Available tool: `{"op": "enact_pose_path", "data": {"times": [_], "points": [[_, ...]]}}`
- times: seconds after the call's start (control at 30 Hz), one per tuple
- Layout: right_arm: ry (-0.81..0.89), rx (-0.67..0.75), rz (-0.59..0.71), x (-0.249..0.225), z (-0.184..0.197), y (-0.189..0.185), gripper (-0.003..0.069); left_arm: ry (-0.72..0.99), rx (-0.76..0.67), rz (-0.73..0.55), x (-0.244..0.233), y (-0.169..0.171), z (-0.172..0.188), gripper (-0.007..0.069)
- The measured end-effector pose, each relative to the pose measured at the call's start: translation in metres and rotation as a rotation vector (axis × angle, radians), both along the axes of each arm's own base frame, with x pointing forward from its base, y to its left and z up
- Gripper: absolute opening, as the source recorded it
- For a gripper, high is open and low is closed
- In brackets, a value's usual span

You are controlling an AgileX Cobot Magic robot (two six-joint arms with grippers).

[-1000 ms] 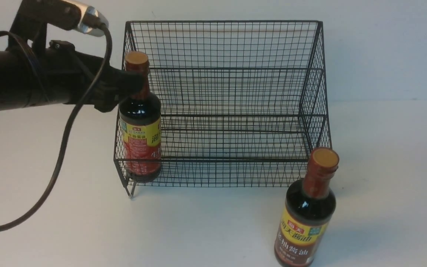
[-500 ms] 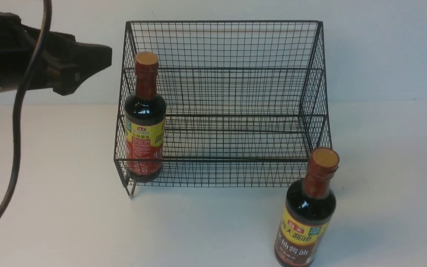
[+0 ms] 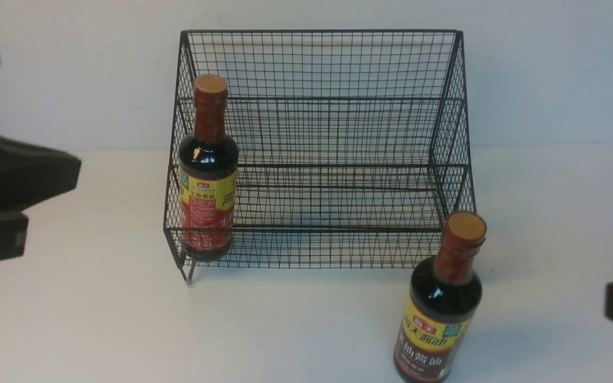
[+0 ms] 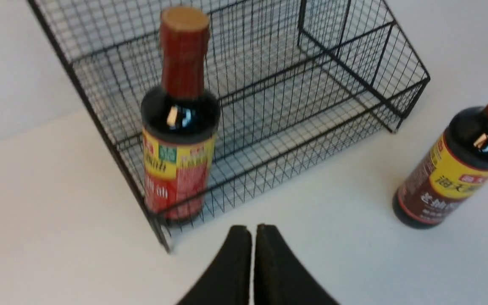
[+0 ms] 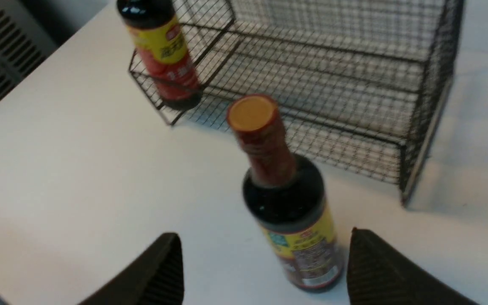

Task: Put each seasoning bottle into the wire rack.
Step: Use the right arm to grab the condiment bottle closest to it

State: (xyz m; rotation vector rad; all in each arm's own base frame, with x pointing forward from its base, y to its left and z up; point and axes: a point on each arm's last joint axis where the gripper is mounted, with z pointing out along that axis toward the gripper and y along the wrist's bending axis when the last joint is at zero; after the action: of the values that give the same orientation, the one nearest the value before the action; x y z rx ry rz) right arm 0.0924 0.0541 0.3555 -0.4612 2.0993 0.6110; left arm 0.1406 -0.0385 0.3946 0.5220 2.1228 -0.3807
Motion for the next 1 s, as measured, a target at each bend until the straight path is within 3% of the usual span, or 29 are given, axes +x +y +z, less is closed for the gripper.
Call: {"op": "enact_pose_path", "data": {"times": [0.13,0.43,0.77,1.0], "points": [[0.046,0.048,0.122,0.033,-0.008,0.011,0.0474,0.109,0.027,0.049,-0.015,0.004,-0.005,-0.0005],[0.048,-0.025,0.129,0.1,-0.041,0.011,0.0474,0.176,0.038,0.04,-0.022,0.004,-0.009,-0.0005],[0.042,-0.024,0.164,0.1,-0.042,0.013,0.0481,0.183,0.041,0.037,-0.022,0.004,-0.01,-0.0005],[-0.084,-0.112,0.37,0.085,-0.038,0.047,0.0599,0.196,0.045,0.031,-0.023,0.004,-0.01,-0.0005]]}}
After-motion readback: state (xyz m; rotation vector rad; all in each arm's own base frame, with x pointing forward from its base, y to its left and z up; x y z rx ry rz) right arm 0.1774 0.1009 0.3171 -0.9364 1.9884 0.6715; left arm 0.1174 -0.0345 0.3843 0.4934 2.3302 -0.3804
